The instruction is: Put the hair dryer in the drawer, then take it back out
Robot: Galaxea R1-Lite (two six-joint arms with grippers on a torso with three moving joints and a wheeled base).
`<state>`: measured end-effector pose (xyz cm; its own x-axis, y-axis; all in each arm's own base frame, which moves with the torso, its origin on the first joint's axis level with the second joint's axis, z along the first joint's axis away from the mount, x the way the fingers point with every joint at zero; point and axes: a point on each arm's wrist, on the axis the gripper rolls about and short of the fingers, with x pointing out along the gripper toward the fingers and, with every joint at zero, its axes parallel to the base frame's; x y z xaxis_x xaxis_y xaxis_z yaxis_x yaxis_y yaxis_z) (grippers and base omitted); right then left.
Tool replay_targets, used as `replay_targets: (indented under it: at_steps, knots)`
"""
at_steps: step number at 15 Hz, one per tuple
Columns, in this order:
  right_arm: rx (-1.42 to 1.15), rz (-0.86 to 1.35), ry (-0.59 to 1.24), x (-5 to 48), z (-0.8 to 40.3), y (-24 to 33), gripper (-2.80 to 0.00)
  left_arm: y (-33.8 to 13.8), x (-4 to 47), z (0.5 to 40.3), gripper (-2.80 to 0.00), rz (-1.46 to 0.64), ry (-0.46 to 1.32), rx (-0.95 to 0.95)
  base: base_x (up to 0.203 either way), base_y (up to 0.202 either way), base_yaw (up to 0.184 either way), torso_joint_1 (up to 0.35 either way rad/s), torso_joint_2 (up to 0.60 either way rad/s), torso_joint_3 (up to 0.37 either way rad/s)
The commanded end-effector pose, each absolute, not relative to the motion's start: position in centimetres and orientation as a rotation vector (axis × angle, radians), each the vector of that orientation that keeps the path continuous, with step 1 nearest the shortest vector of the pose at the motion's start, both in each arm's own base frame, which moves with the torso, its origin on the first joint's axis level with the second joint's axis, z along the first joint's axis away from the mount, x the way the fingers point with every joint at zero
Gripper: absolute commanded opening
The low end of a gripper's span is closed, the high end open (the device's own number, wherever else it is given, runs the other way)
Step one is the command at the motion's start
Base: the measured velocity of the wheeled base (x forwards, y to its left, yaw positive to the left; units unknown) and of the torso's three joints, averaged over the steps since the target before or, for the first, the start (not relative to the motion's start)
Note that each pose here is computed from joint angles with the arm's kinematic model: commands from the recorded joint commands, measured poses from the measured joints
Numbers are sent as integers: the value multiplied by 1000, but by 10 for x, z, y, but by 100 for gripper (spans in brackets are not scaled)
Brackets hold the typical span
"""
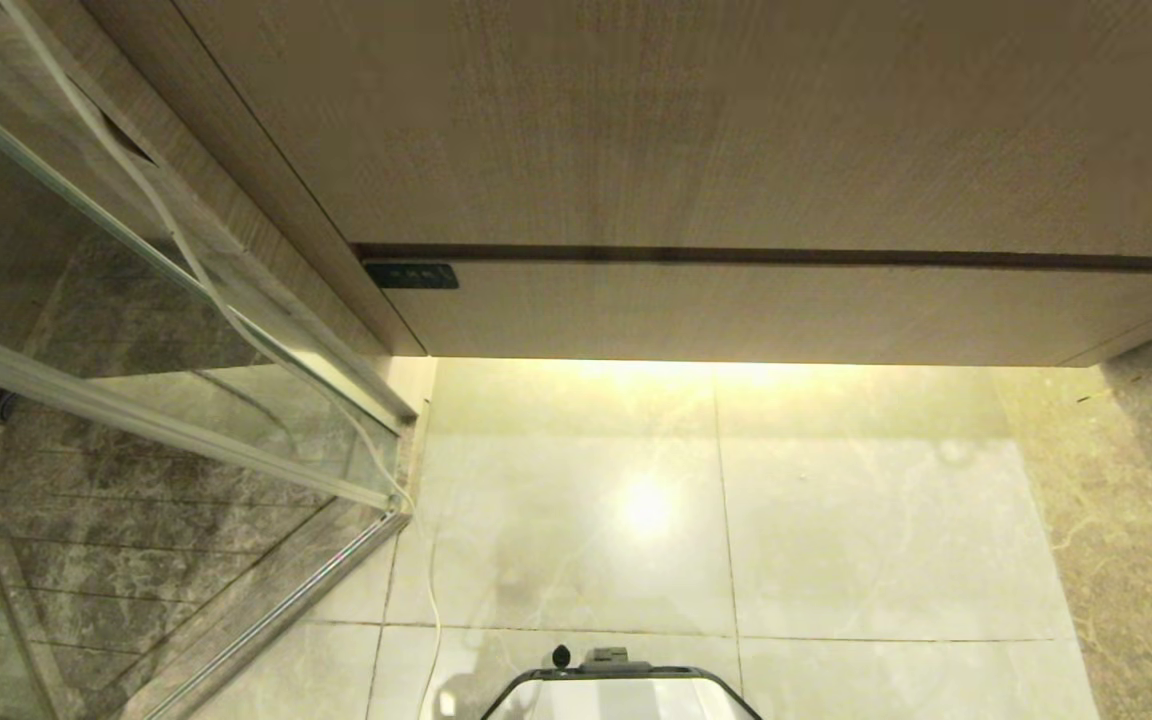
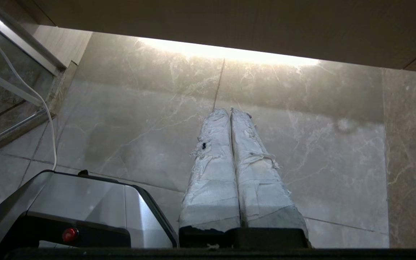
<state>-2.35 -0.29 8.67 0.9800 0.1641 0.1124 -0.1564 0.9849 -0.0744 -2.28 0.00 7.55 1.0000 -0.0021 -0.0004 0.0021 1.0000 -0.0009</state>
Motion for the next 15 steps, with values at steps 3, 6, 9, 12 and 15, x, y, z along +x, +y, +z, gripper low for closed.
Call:
replay_targets:
  at_steps: [3,6,9,12,15]
  knots:
    - [-70,161,-114,-23,74,-3,-280,0,-23,75,-280,-2,-1,-2,0,0,0,0,0,0]
    - [-67,162,-115,-23,75,-3,-280,0,-23,75,-280,-3,2,-2,0,0,0,0,0,0]
    - [-69,161,-118,-23,75,-3,-280,0,-23,75,-280,-3,-1,-2,0,0,0,0,0,0]
    - [-67,160,-115,-23,75,-3,-280,0,-23,75,-280,-3,1,-2,0,0,0,0,0,0]
    - [-69,164,-115,-23,75,-3,-280,0,-23,75,-280,-3,1,-2,0,0,0,0,0,0]
